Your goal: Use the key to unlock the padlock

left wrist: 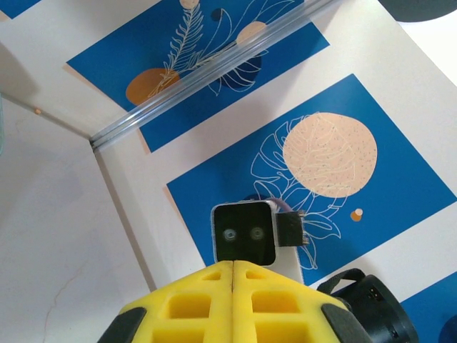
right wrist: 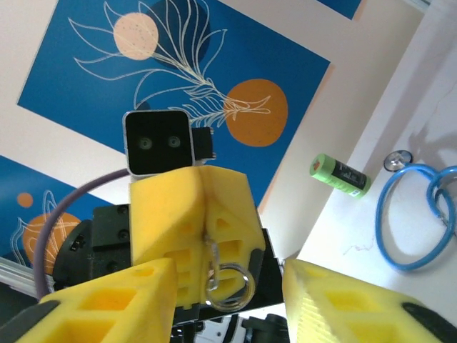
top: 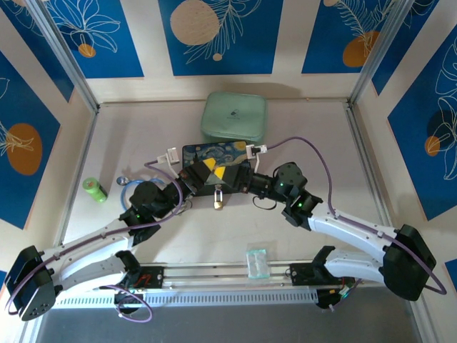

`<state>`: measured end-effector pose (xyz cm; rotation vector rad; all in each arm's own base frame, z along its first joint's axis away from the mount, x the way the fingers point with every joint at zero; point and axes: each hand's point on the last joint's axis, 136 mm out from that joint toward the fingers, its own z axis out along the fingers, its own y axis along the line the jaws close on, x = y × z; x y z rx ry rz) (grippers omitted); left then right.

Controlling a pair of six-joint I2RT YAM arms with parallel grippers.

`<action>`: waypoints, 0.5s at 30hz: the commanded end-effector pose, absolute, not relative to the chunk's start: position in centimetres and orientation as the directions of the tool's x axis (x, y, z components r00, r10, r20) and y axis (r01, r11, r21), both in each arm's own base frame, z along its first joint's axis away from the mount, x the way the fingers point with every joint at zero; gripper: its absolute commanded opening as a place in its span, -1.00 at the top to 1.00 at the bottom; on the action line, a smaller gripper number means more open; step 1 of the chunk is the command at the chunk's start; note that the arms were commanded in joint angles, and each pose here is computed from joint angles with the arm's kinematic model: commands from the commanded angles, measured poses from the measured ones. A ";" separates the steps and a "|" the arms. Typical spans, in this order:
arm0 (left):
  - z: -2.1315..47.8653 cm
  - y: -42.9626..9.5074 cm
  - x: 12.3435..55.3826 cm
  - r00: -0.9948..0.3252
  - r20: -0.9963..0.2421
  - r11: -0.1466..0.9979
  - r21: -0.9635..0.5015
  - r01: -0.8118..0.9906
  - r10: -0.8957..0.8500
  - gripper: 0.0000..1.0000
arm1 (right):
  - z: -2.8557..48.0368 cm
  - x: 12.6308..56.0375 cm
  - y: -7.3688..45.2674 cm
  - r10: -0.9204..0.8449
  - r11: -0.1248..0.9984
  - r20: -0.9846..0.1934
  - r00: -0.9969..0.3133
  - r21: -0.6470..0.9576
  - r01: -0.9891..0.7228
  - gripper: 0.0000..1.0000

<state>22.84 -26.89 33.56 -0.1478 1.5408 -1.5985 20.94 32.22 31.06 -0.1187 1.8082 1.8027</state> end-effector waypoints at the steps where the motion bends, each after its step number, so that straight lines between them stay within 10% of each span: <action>1: 36.2 -26.9 22.0 -0.596 -0.471 0.110 -0.835 0.540 -0.650 1.00 | 32.6 20.9 32.0 0.353 0.047 -0.480 -0.803 0.867 -0.497 0.25; 15: 35.7 -27.1 22.1 -0.604 -0.469 0.118 -0.842 0.527 -0.644 1.00 | 32.1 21.2 31.8 0.365 0.059 -0.470 -0.804 0.873 -0.483 0.71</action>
